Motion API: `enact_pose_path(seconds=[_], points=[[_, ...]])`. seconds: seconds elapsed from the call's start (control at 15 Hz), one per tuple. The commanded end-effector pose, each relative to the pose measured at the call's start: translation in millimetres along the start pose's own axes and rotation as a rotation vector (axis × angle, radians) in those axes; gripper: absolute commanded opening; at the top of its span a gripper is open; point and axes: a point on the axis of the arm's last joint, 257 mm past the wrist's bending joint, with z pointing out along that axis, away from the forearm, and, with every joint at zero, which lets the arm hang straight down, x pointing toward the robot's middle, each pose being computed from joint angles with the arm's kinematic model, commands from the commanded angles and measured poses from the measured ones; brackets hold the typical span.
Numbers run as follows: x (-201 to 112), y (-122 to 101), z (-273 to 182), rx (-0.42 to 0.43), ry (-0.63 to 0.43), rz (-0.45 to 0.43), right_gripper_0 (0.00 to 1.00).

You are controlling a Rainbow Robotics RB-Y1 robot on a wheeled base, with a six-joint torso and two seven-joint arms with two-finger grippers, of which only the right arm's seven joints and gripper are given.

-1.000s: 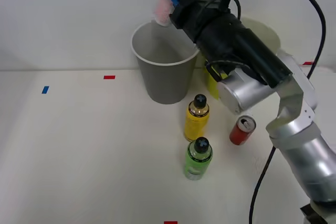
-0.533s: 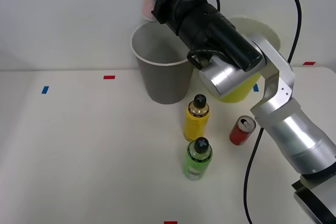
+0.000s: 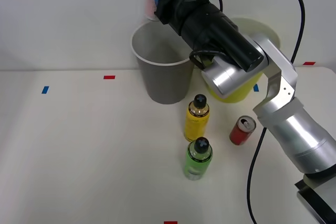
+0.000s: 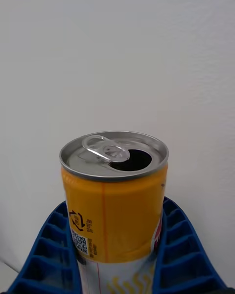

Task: Put cans in the gray bin, plastic bottles in the light green bin

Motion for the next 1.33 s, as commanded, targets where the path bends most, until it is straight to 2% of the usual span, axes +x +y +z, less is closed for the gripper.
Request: enact_pose_path(seconds=[0.07, 1.0, 1.33], points=[[-0.3, -1.7, -0.5, 0.001, 0.001, 0.002, 1.00], [-4.9, -1.6, -1.9, -0.012, -0.014, 0.020, 1.00], [-19.9, -16.0, -14.7, -0.019, -0.019, 0.028, 1.00]])
